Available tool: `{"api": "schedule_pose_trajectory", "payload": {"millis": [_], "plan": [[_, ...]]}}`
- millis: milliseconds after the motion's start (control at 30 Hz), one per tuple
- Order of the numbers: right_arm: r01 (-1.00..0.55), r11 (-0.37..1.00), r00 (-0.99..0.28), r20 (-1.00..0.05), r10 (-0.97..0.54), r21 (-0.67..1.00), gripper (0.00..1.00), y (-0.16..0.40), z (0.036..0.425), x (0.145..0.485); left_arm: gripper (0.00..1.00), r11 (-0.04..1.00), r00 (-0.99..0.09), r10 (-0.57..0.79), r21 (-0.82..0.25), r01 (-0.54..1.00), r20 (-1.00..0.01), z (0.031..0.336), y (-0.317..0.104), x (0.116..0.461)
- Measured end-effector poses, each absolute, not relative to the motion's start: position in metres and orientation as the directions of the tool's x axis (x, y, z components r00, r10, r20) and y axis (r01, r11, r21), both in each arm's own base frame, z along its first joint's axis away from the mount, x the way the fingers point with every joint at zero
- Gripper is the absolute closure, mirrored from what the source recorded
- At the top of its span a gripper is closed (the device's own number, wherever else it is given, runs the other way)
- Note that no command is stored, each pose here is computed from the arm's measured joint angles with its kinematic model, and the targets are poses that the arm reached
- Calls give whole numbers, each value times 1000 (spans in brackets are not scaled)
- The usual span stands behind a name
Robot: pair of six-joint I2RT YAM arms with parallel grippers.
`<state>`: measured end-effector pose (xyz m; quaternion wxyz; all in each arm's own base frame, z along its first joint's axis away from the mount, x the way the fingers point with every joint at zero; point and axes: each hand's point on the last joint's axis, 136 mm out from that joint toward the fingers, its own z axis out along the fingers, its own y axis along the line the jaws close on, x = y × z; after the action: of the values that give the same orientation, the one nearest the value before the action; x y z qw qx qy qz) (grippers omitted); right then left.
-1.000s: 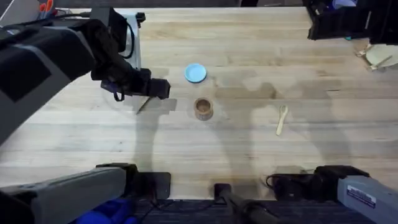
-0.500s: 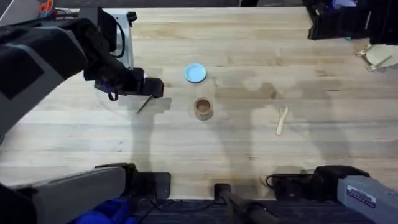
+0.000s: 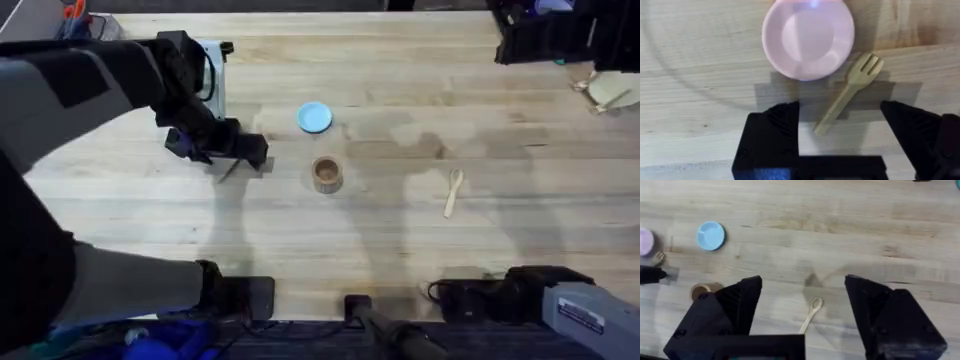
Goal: Pick up a utensil and set it on the pink plate, then put the other utensil in the container.
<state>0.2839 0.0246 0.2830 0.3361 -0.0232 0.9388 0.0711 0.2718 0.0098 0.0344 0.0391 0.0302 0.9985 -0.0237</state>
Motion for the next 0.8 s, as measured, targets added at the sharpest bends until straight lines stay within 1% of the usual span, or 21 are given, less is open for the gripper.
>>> {"api": "schedule_pose_trajectory", "payload": {"millis": [267, 300, 433, 600, 667, 800], "plan": [[-91, 989, -773, -634, 4, 118, 5, 25, 283, 284, 4, 997, -995, 58, -45, 62, -77, 34, 10, 272], [-91, 989, -773, -634, 4, 118, 5, 25, 283, 284, 25, 997, -995, 58, -44, 61, -78, 34, 10, 272], [-91, 989, -773, -634, 4, 118, 5, 25, 283, 284, 280, 998, -996, 54, -27, 57, -77, 34, 14, 272], [-91, 989, -773, -634, 4, 118, 5, 25, 283, 284, 523, 998, -996, 55, -31, 58, -77, 34, 13, 272], [-91, 989, -773, -634, 4, 118, 5, 25, 283, 284, 606, 998, -996, 54, -32, 57, -78, 34, 13, 272], [-91, 989, -773, -634, 4, 118, 5, 25, 283, 284, 677, 998, -995, 54, -35, 57, -78, 34, 13, 272]]}}
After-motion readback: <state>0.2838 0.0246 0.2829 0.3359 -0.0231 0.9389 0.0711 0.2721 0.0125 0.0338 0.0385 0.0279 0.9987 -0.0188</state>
